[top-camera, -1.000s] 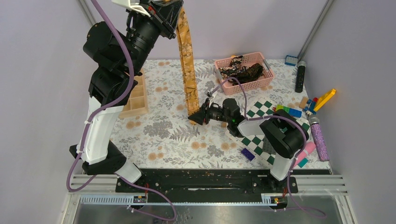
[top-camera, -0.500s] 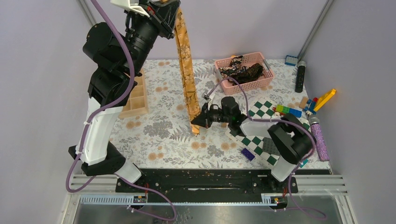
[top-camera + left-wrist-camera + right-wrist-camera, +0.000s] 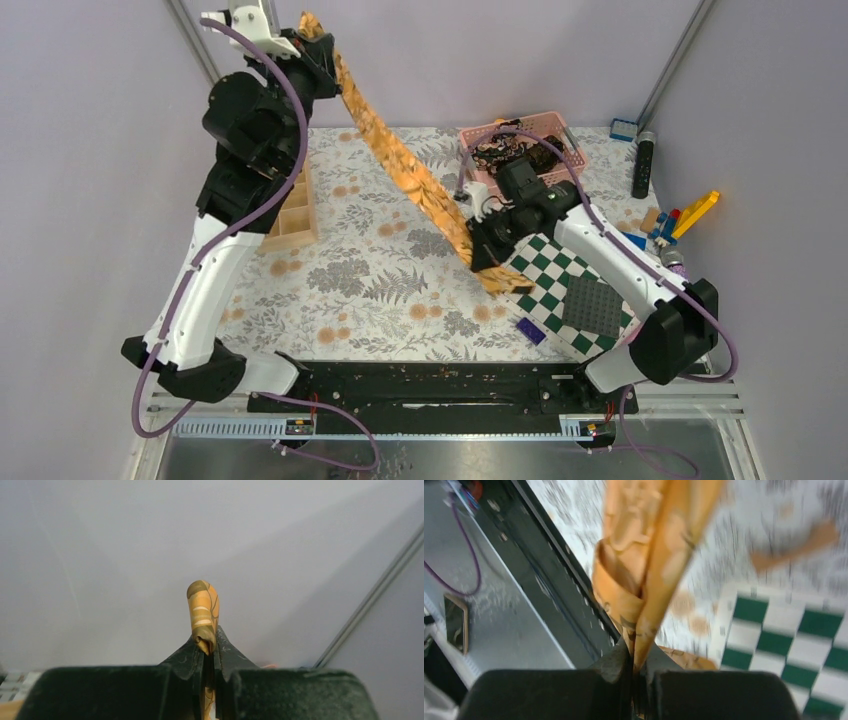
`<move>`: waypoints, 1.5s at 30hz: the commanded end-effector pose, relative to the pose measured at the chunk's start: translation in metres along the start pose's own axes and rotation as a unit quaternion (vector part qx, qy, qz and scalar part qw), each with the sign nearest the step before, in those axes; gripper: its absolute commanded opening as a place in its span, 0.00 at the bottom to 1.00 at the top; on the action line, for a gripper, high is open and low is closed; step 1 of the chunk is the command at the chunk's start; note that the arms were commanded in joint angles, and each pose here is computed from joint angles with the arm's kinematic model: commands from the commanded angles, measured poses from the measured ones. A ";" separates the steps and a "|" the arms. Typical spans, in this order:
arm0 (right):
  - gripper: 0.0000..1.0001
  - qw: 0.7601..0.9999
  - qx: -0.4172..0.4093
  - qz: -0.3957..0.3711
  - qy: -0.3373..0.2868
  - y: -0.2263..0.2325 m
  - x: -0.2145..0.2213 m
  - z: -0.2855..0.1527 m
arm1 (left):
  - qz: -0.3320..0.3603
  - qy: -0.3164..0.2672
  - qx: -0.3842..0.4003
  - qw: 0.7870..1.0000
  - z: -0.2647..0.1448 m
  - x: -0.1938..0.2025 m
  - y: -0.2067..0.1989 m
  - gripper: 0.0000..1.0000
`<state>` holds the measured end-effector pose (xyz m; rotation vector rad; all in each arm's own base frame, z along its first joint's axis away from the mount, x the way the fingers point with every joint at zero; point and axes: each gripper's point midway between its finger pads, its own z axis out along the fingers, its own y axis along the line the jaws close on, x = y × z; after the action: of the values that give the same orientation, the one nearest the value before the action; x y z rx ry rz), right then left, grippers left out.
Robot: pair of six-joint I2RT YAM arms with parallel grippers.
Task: Roll the ties
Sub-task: Flatten out the tie at the center of the board.
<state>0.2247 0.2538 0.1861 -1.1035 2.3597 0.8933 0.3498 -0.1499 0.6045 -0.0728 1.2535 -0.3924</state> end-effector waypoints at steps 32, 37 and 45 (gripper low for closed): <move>0.00 0.913 0.178 0.270 0.250 -0.084 0.181 -0.118 | -0.172 0.101 -0.254 0.946 -0.007 0.340 0.154 0.00; 0.00 0.902 0.176 0.294 0.263 -0.092 0.196 -0.111 | -0.178 0.137 -0.281 0.933 -0.014 0.392 0.166 0.00; 0.00 0.873 0.179 0.323 0.318 -0.106 0.223 -0.096 | -0.178 0.166 -0.345 0.907 -0.035 0.445 0.189 0.00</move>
<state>0.1653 0.0319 0.0891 -0.4985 3.3258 0.3671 0.4708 -0.1234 0.1351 -0.7859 1.7583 -0.2653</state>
